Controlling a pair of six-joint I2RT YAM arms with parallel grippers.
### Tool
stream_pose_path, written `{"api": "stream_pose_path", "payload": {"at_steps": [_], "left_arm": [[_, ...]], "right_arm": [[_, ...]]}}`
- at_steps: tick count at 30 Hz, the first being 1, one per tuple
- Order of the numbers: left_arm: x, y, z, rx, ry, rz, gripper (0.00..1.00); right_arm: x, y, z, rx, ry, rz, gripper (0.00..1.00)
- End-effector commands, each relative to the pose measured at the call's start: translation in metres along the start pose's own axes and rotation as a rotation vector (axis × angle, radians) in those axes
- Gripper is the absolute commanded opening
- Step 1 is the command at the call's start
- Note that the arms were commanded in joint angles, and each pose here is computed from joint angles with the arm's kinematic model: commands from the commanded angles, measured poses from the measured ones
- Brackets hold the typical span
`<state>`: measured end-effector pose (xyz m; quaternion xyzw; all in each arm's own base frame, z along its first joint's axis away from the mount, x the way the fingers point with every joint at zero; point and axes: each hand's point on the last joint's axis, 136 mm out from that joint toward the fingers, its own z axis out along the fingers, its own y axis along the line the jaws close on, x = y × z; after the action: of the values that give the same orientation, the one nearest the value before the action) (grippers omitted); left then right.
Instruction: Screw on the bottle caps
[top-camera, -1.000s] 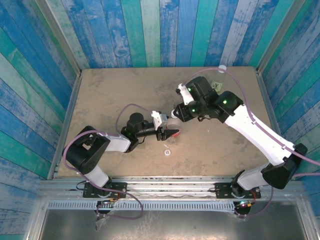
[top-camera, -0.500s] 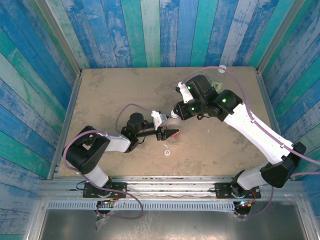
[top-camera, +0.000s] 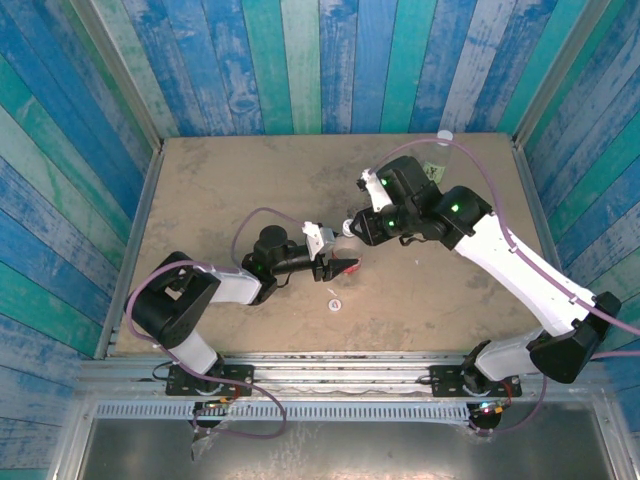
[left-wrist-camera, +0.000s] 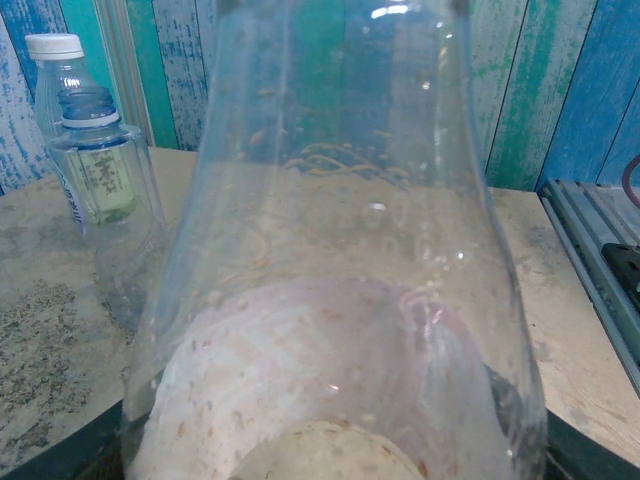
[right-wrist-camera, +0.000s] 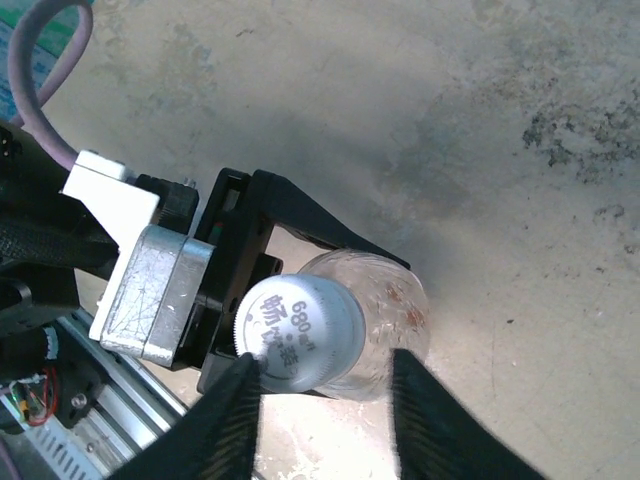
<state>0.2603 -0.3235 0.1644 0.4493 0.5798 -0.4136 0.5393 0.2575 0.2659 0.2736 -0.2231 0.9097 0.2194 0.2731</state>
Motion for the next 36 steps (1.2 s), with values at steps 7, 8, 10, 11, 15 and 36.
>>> {"api": "stream_pose_path", "payload": {"at_steps": [7, 8, 10, 11, 15, 36], "left_arm": [[0.007, -0.004, -0.002, 0.016, 0.043, -0.01, 0.66], [0.007, -0.006, -0.002, 0.025, 0.047, -0.008, 0.66], [0.007, -0.008, -0.002, 0.04, 0.052, -0.002, 0.66], [0.007, -0.008, -0.002, 0.044, 0.056, 0.0, 0.66], [0.007, -0.01, -0.002, 0.057, 0.065, 0.011, 0.66], [0.009, -0.01, -0.004, 0.051, 0.082, 0.025, 0.66]], "right_arm": [[-0.008, 0.009, -0.028, -0.026, -0.051, -0.431, 0.62], [-0.005, 0.011, -0.03, -0.036, -0.043, -0.504, 0.63], [-0.002, 0.013, -0.035, -0.048, -0.042, -0.646, 0.64], [-0.001, 0.015, -0.037, -0.059, -0.046, -0.701, 0.66], [0.001, 0.021, -0.043, -0.092, -0.06, -0.881, 0.68], [0.004, 0.023, -0.014, -0.254, 0.152, -1.071, 0.53]]}}
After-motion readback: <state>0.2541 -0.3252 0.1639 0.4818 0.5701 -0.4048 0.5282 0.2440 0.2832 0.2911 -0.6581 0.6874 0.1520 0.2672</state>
